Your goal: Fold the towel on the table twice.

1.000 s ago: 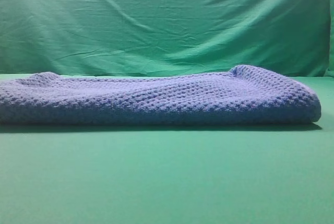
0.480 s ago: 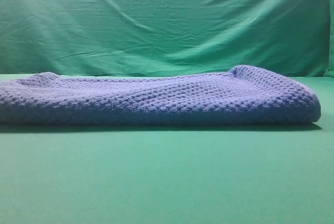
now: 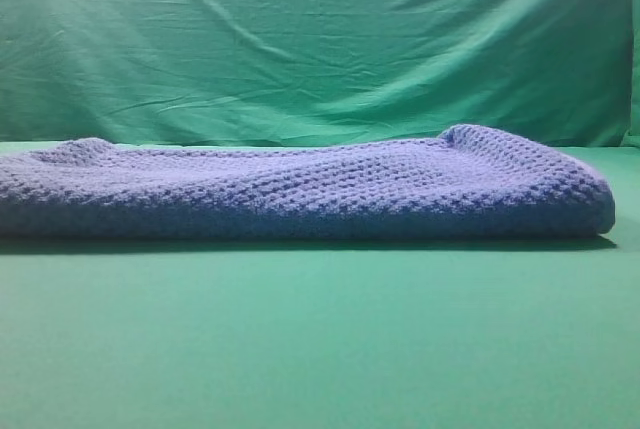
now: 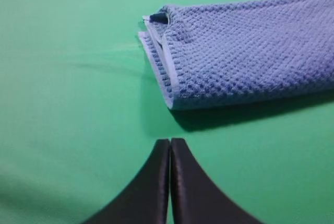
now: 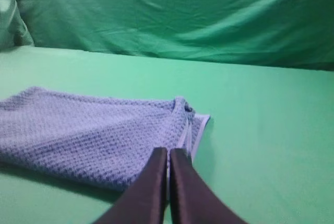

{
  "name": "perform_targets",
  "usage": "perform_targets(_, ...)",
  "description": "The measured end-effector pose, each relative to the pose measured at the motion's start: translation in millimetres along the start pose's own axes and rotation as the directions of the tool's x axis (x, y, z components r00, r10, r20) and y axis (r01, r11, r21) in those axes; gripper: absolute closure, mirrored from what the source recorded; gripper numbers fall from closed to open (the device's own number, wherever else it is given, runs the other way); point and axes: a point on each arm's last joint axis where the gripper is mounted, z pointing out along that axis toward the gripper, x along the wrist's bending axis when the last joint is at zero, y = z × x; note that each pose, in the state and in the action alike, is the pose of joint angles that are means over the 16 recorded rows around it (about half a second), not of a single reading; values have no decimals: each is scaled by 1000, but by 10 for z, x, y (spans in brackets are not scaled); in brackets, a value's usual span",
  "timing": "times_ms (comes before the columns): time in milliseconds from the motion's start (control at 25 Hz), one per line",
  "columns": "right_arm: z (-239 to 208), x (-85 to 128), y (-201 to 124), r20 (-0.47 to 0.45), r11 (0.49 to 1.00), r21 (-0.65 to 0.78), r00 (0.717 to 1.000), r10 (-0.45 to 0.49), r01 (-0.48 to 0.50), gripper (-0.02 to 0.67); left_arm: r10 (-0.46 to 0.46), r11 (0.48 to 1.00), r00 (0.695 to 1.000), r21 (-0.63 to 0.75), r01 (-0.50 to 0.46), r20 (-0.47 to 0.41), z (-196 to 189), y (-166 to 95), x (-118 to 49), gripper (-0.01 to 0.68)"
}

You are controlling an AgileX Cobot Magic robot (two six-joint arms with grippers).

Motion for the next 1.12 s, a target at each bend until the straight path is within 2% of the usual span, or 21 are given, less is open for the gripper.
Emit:
perform_targets(240, 27, 5, -167, -4, 997, 75, 1000, -3, 3, 649, 34, 999, 999, 8, -34, -16, 31, -85, 21, 673)
perform_targets(640, 18, 11, -254, -12, 986, 164, 1000, -5, 7, 649, 47, 999, 999, 7, -47, -19, 32, -87, 24, 673)
perform_targets(1120, 15, 1, -273, 9, 983, 186, 1000, -2, 0, 649, 43, 999, 998, -18, -44, -40, 14, -76, 36, 673)
